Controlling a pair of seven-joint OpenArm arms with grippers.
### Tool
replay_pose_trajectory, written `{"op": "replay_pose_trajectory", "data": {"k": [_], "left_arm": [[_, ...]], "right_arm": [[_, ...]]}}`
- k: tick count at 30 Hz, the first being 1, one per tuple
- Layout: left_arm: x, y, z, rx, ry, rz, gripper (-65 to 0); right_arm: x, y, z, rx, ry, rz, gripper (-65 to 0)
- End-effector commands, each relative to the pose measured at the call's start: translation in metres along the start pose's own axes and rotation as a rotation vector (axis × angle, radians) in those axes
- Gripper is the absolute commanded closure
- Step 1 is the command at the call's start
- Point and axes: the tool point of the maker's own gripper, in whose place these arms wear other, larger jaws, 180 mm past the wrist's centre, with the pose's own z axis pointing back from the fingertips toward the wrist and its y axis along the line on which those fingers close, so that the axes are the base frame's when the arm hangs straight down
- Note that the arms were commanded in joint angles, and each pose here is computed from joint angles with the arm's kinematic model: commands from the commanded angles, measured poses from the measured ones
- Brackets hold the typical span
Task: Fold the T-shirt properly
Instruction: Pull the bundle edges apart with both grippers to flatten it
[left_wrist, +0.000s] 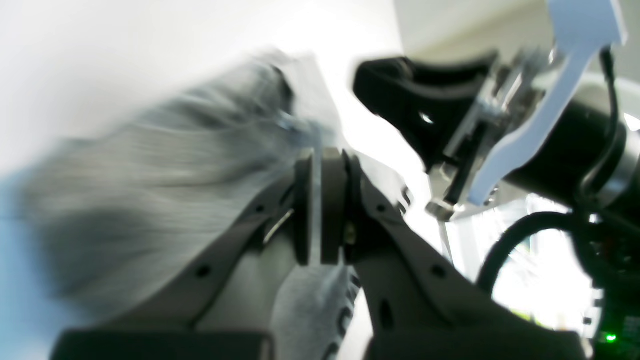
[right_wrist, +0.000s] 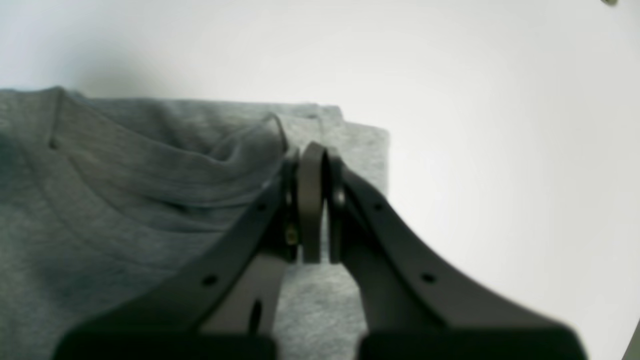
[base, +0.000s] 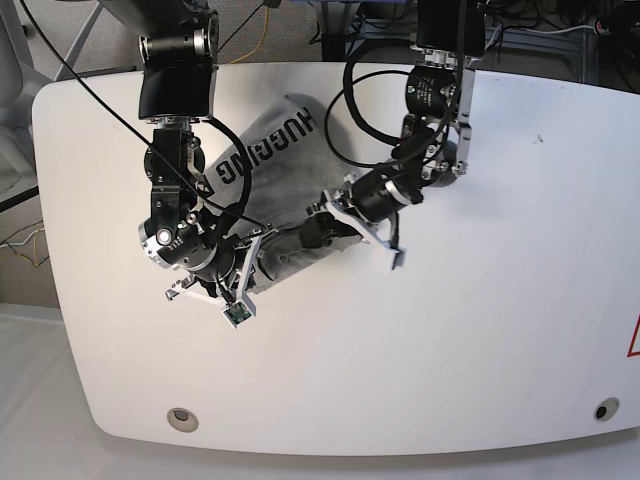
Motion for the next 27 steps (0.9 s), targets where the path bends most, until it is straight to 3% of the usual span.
{"op": "replay_pose_trajectory", "data": {"k": [1, 9, 17, 27], "left_arm": [[-0.002, -0.016, -0.01, -0.049, 0.006, 0.002, -1.9], [-0.039, -0.006, -0.028, -0.028, 0.119, 0.036, -1.9], [-0.057, 0.016, -0.034, 0.02, 0.131, 0.088, -1.9], [-0.079, 0.053, -0.034, 0.102, 0.158, 0.132, -1.9]], "right_arm": [[0.016, -0.013, 0.007, -0.031, -0.05, 0.01, -0.6], [0.016, -0.014, 0.006, -0.032, -0.049, 0.011, -0.6], [0.015, -0.013, 0.004, -0.027, -0.046, 0.01, -0.6], [-0.013, -0.001, -0.026, 0.042, 0.001, -0.049, -0.6]]}}
